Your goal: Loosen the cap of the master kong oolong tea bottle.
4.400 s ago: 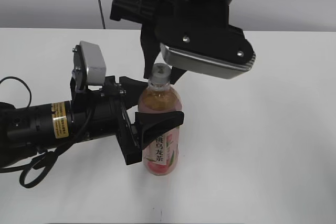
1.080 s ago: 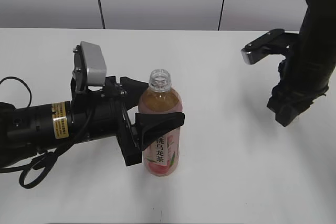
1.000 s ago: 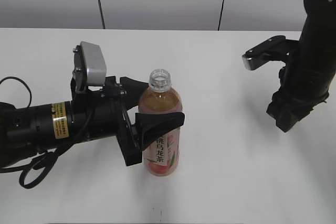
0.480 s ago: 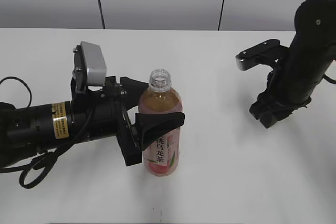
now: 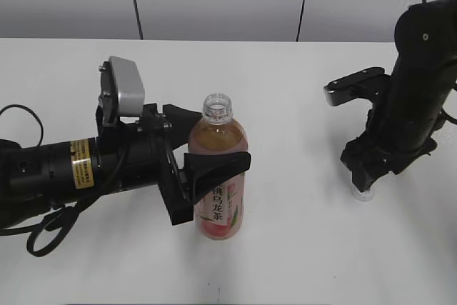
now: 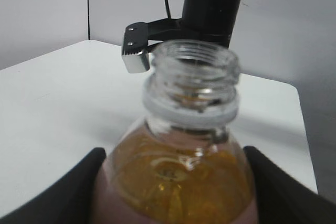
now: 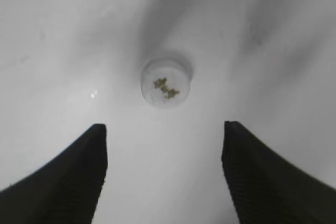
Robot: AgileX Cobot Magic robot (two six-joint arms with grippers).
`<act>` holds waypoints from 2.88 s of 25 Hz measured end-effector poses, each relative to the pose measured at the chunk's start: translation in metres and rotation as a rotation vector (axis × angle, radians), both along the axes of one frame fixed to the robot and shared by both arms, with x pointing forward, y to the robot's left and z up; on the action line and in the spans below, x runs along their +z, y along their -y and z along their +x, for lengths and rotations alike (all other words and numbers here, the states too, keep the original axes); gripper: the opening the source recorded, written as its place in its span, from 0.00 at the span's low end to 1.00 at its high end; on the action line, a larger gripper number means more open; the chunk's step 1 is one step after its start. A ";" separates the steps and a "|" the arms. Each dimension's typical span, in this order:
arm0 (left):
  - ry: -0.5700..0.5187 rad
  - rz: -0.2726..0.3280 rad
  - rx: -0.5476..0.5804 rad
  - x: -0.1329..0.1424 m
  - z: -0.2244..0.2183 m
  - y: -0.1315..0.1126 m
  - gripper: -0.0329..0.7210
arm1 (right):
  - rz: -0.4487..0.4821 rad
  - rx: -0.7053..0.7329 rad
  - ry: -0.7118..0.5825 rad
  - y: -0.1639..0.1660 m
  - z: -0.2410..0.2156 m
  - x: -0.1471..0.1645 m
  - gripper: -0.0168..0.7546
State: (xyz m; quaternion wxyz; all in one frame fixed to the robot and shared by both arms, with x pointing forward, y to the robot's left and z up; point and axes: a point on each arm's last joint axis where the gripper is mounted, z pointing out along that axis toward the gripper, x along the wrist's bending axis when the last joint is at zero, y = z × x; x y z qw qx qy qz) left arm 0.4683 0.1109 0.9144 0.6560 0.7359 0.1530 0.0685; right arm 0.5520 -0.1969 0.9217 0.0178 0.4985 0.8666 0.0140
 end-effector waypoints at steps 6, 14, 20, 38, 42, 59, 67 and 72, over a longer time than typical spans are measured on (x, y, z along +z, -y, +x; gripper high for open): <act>-0.002 -0.001 0.004 0.000 0.000 0.000 0.66 | -0.011 -0.055 -0.035 0.009 -0.028 0.050 0.70; -0.003 0.000 0.004 0.000 0.000 0.000 0.66 | 0.093 -0.066 0.251 0.041 -0.126 0.148 0.70; -0.005 0.004 0.008 -0.001 0.000 0.000 0.66 | 0.189 -0.065 0.511 0.071 -0.217 0.165 0.70; -0.005 0.005 0.009 -0.001 0.001 0.000 0.83 | 0.334 -0.061 0.853 0.098 -0.304 0.132 0.70; -0.009 0.003 0.009 0.000 0.000 0.000 0.83 | 0.335 -0.061 0.853 0.098 -0.304 0.132 0.70; 0.034 -0.081 0.020 0.044 -0.005 -0.003 0.83 | 0.335 -0.061 0.851 0.098 -0.304 0.132 0.70; 0.060 -0.070 0.003 0.070 -0.014 -0.007 0.83 | 0.335 -0.061 0.851 0.098 -0.304 0.132 0.70; 0.050 -0.040 0.037 0.091 -0.022 -0.014 0.83 | 0.335 -0.061 0.851 0.098 -0.304 0.132 0.70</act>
